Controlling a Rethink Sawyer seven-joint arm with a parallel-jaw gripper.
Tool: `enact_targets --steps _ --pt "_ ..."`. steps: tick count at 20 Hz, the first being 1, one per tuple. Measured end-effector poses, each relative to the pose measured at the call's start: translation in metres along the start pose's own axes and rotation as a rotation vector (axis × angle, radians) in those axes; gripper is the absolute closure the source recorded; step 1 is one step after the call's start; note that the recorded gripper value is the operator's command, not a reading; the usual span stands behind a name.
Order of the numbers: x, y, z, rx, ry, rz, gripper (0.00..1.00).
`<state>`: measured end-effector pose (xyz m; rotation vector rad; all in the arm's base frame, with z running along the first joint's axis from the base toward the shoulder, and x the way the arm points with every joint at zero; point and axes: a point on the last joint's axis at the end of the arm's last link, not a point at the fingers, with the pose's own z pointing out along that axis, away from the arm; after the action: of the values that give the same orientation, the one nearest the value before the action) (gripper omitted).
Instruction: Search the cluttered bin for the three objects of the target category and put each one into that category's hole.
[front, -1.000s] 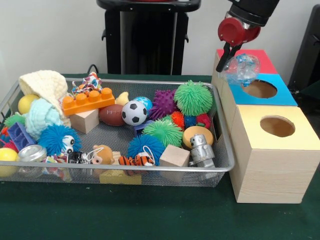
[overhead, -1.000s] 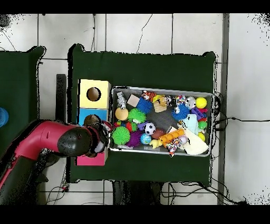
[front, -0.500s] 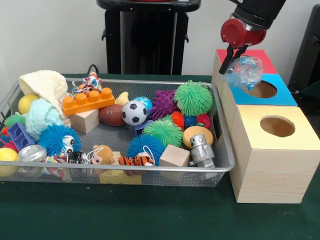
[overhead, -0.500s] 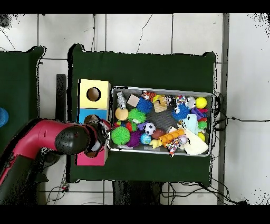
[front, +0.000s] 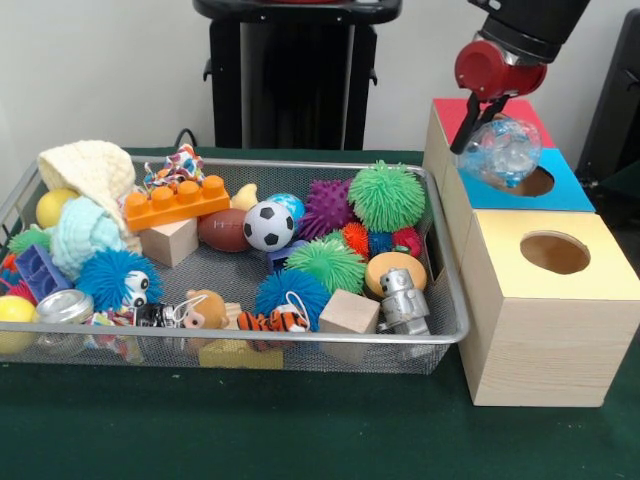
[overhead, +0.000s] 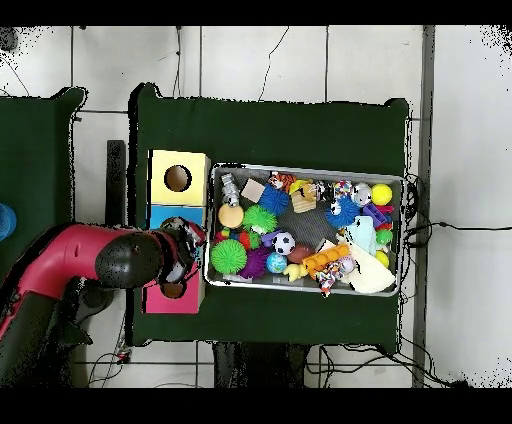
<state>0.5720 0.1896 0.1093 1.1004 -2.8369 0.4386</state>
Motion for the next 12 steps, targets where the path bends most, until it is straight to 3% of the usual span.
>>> enact_targets --steps 12 --pt "-0.006 0.019 -0.001 0.008 0.025 0.043 1.00"
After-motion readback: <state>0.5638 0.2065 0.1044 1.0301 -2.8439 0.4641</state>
